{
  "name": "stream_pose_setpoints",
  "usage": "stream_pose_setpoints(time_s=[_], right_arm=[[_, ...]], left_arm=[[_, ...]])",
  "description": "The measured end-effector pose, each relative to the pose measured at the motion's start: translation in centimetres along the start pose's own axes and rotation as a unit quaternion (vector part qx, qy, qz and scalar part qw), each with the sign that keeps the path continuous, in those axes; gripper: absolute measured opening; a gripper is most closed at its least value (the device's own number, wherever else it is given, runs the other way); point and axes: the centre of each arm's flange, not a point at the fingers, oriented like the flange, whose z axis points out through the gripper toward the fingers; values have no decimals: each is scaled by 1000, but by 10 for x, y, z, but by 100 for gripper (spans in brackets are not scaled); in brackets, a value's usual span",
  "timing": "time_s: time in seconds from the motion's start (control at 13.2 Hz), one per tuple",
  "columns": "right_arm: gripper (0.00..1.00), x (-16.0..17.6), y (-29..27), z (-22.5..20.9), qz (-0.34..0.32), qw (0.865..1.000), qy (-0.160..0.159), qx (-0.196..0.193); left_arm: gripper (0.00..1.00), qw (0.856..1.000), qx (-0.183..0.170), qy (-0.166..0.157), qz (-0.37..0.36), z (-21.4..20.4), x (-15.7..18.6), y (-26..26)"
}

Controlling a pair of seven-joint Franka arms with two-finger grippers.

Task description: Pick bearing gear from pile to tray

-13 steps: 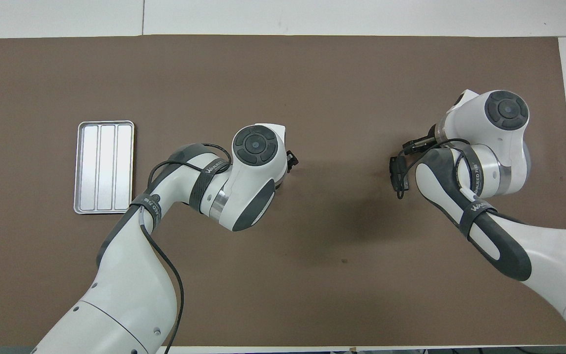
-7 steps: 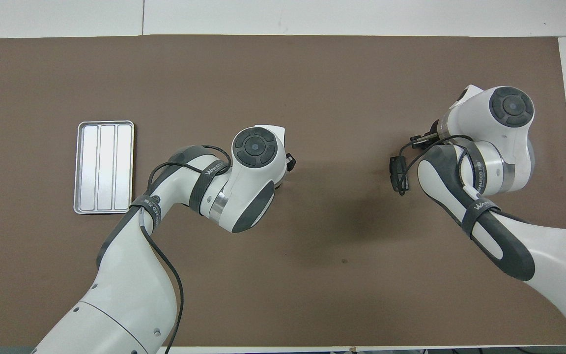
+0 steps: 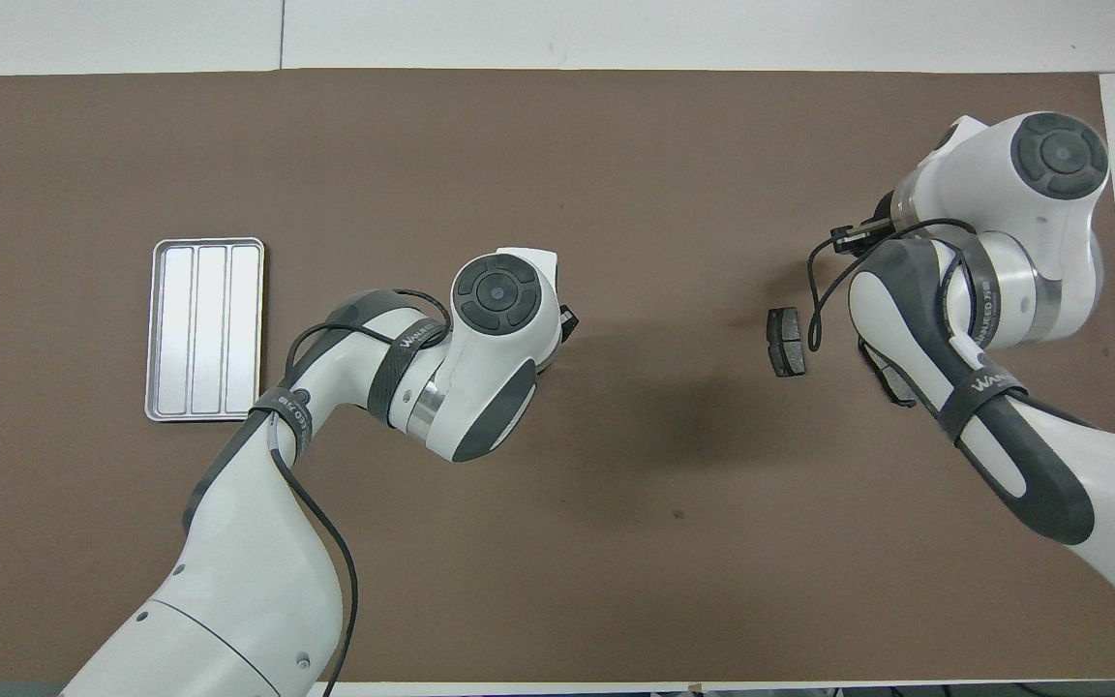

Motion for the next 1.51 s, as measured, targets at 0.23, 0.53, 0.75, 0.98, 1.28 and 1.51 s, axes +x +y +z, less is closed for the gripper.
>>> stream_pose_setpoints(time_s=[0.23,0.53,0.75,0.98,1.28,1.51], right_arm=[[23,19,5,-42,3,1000,-9,-2],[23,42,-19,-69,-12,1000,-20,3],[23,56,-119,-84,7,1000,-19,9],[23,46,-267,-119,18,1000,-4,20],[23,8,-393,-100,37,999,-8,19],[23,9,-423,-50,51,998,8,21]], left_arm=[[34,1000,0,5,-10,-21,21,-9],[34,1000,12,1,24,-81,102,-80],[34,997,22,-9,78,-92,158,-156],[34,991,25,-23,132,-85,217,-222],[34,983,20,-29,181,-74,256,-279],[34,981,12,-16,195,-53,263,-305]])
